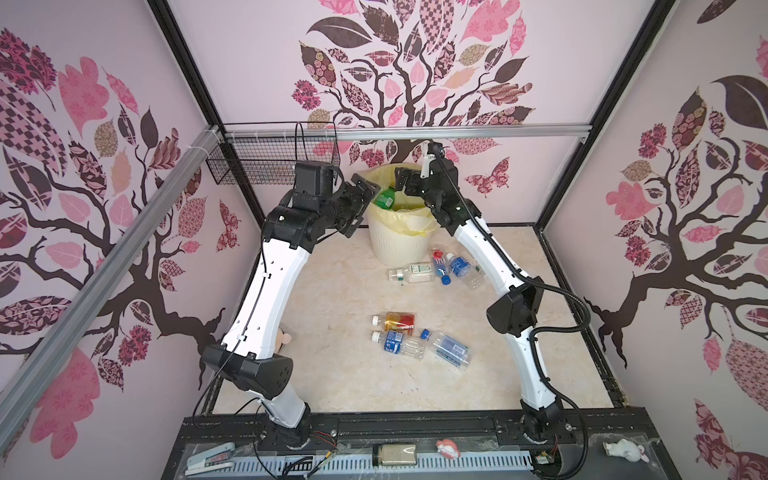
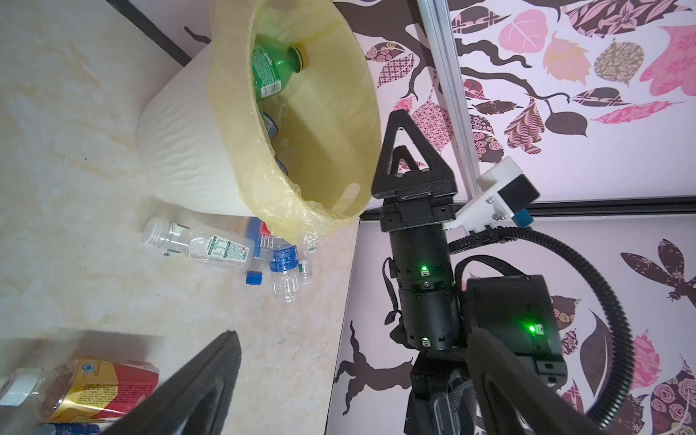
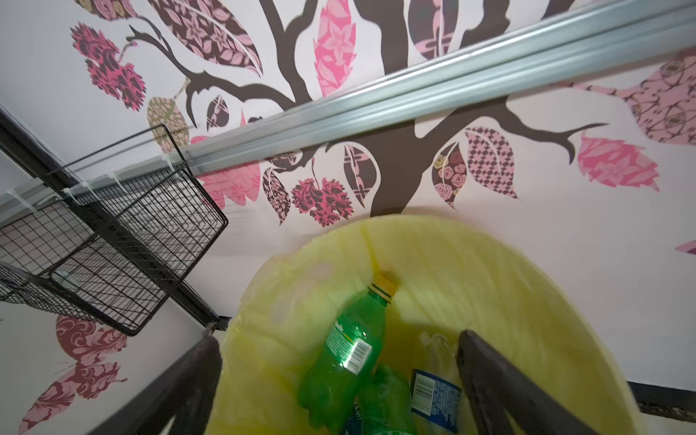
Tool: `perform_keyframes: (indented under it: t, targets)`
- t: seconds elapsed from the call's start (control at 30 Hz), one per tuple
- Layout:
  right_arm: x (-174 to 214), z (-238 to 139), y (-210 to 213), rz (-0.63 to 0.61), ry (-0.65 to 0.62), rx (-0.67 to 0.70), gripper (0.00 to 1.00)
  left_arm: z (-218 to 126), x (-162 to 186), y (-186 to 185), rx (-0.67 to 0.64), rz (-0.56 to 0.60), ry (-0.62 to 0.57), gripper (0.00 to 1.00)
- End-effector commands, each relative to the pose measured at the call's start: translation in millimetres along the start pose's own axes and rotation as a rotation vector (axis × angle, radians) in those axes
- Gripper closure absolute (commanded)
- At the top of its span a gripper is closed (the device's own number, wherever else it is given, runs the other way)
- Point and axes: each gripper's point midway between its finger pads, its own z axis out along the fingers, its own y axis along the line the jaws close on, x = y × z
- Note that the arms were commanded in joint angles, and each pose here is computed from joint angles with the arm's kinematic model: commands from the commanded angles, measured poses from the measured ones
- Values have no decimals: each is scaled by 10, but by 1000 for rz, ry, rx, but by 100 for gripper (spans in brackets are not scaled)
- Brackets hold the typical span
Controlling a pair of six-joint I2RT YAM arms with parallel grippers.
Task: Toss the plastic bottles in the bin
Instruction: 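Open both grippers over the bin to drop the green bottles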
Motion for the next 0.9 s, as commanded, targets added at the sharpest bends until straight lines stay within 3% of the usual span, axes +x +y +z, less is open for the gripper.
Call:
perform_keyframes:
  t: [0.0, 0.83, 0.87]
  targets:
    - [-923, -471, 265, 31, -188, -73, 0, 7, -36, -34, 5, 22, -12, 3]
    - [-670, -984, 29, -10, 43, 57, 0, -38, 299, 113, -41, 86, -29, 3]
    - [-652, -1021, 9, -16, 56, 65, 0, 18, 335, 238, -70, 79, -21, 3]
